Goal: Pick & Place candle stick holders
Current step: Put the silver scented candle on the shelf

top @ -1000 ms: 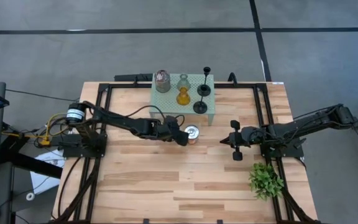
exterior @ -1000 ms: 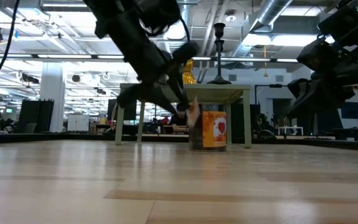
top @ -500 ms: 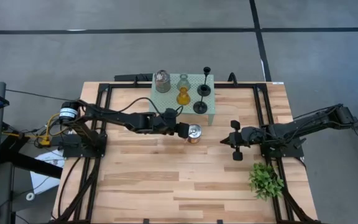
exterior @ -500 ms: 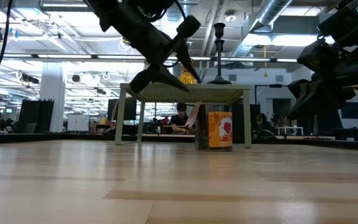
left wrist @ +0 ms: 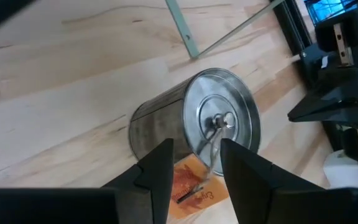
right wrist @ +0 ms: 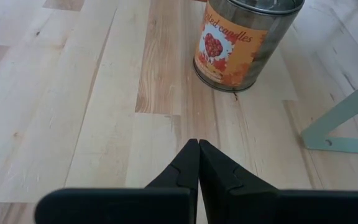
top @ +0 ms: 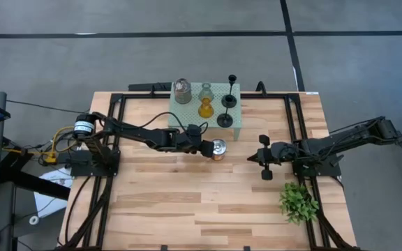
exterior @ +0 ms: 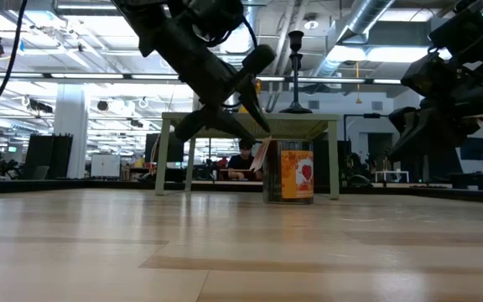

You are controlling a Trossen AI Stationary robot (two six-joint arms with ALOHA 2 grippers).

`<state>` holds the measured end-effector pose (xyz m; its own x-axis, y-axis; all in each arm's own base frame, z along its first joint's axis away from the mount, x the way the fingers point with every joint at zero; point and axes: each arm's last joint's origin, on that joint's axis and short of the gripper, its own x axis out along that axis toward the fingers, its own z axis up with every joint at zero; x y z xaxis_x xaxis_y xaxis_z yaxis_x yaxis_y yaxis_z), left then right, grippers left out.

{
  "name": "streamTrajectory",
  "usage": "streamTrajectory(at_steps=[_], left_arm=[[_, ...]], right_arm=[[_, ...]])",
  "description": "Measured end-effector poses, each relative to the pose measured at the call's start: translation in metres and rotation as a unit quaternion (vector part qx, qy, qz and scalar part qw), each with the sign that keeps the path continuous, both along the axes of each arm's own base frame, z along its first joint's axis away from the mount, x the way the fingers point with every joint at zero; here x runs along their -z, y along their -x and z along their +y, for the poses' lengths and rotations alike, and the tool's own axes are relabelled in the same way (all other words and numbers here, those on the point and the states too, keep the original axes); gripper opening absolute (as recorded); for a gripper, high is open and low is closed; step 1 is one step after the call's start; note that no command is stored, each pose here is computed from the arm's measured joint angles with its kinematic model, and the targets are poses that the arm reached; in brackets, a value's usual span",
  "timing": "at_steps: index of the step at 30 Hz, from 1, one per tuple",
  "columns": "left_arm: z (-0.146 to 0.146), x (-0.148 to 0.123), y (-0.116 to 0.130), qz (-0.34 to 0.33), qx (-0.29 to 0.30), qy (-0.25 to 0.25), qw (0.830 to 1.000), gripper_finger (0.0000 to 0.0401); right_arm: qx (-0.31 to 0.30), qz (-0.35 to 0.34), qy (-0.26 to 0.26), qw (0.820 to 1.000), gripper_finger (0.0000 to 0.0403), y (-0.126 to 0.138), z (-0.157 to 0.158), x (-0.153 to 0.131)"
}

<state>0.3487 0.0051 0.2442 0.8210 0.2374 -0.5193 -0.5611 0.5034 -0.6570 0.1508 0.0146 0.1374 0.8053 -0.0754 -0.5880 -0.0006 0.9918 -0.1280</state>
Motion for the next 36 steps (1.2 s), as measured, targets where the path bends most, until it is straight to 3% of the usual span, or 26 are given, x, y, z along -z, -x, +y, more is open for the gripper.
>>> streamTrajectory(at_steps=[10,25,29,36], left_arm=[[0.001,-0.002,-0.001,-0.01,-0.006,-0.003,1.0,0.0131],[0.006,0.025,-0.021,-0.018,0.004,0.009,1.0,0.0129],[0.006,0.023,-0.021,-0.019,0.007,0.01,1.0,0.0099],[0.005,0.021,-0.019,-0.016,0.038,-0.006,0.999,0.0011]], right_arm=[[0.0,0.0,0.0,1.0,0.0,0.0,0.0,0.0],[0.0,0.003,0.0,1.0,0.0,0.0,0.0,0.001],[0.0,0.004,0.001,1.0,0.0,0.001,0.0,0.001],[0.0,0.004,0.001,1.0,0.0,0.001,0.0,0.001]])
